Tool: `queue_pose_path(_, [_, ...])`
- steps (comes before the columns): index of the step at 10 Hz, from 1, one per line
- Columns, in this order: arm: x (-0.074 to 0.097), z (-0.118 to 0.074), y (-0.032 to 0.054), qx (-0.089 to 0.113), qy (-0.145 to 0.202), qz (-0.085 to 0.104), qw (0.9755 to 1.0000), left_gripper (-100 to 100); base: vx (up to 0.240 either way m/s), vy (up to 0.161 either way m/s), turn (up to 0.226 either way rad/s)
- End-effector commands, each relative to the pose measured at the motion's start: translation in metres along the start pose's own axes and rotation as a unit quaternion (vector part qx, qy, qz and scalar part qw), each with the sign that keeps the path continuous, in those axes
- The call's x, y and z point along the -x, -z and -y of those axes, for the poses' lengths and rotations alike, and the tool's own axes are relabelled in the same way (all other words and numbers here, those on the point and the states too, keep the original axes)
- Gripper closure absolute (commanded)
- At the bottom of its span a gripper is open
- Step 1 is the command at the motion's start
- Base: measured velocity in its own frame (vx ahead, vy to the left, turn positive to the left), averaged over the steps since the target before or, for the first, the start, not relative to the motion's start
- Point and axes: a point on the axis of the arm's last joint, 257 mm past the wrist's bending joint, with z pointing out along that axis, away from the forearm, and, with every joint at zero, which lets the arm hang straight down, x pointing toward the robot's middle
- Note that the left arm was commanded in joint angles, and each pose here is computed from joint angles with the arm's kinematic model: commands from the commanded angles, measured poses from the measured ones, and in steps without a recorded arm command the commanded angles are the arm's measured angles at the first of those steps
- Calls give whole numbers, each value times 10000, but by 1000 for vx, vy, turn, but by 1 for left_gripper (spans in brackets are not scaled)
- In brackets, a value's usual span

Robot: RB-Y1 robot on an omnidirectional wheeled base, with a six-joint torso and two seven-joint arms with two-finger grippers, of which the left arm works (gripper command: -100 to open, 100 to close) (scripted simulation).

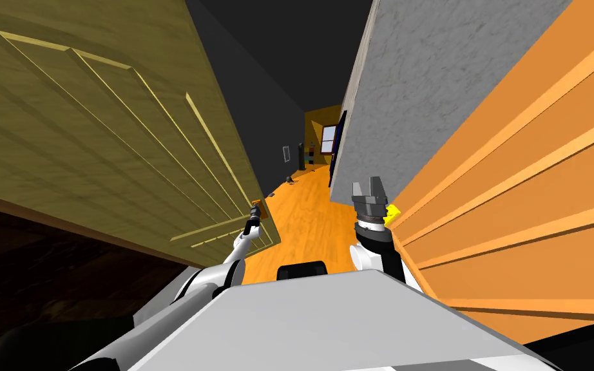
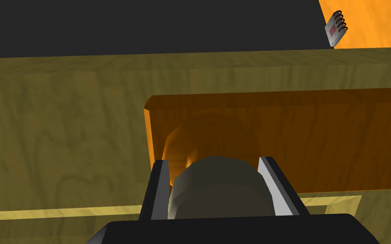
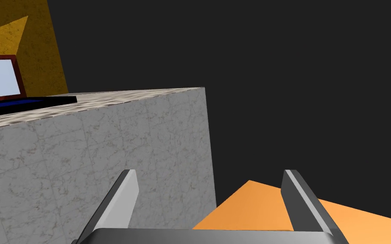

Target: Push the door open

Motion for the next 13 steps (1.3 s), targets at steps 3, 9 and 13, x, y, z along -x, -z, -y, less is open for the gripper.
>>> queue_pose_path(3, [166,44,-23,-52,-37,162,9998,100,202,-75,150])
queue_pose_path(9, [251,42,-28,-52,-36,302,9995,100,188,-68,154])
queue_pose_path(13, [300,38,-29,-48,-33,384,9992,100,197,-95,136])
